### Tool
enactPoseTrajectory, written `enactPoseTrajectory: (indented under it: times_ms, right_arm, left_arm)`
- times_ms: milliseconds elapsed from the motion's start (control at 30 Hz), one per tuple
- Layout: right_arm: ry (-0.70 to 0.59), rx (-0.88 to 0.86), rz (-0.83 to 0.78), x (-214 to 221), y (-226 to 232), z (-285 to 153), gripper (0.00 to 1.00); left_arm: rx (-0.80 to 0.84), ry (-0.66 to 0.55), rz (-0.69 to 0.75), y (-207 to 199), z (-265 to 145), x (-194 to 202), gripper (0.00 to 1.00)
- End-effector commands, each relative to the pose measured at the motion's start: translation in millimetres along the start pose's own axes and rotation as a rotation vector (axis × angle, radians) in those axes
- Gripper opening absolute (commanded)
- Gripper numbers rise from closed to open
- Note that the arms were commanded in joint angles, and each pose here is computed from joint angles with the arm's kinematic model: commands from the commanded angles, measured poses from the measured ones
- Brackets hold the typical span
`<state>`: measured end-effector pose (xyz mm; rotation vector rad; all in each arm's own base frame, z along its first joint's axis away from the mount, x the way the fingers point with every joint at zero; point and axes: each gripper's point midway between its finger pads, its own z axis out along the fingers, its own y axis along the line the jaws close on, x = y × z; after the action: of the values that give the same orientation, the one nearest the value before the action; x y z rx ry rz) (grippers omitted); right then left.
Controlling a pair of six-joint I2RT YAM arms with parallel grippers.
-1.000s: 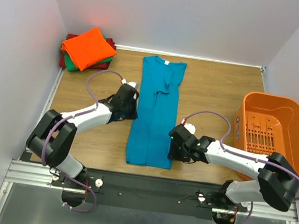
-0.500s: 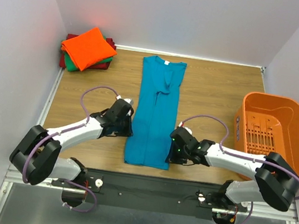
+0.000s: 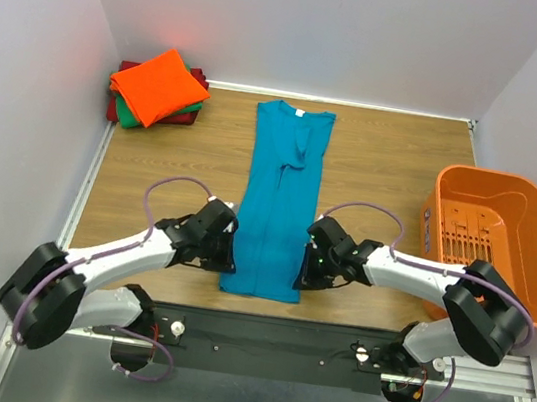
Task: Fold and stack the t-shirts
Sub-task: Fold the tshirt
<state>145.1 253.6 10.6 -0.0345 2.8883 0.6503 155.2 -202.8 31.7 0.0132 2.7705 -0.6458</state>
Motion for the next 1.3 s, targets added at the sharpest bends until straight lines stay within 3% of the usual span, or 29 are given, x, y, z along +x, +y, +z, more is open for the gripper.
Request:
enactPoseTrajectory:
  times_ms: [0,233,733,800,1000,1267]
  right_arm:
    - [0.053,0.268,0.027,27.9,-73.4,1.8,0.16]
    - [-0.053,0.268,0.116,13.5,-69.7,-8.1,0.16]
    - [-0.08,0.294,0.213,18.5,-77.6,-17.9,0.17]
    - [-0.102,0.277,0.217,16.2,-75.9,-21.8,0.17]
    - [-0.153,0.178,0.208,10.9,-61.7,-37.2,0.45]
    - [-0.099,0.168,0.134,14.6,-56.3,-34.1,0.47]
  left_arm:
    - [-0.006,-0.034,-0.092,5.5,-15.7,9.6,0.08]
    - [0.031,-0.06,-0.17,12.7,-13.5,22.8,0.0]
    - [0.078,-0.078,-0.122,2.4,-6.1,18.0,0.0]
    - [0.103,-0.095,-0.098,-4.6,-8.9,11.7,0.03]
    - [0.135,-0.151,-0.112,-11.9,-18.4,1.3,0.26]
    - [0.023,-0.135,-0.164,7.4,-17.2,6.4,0.3]
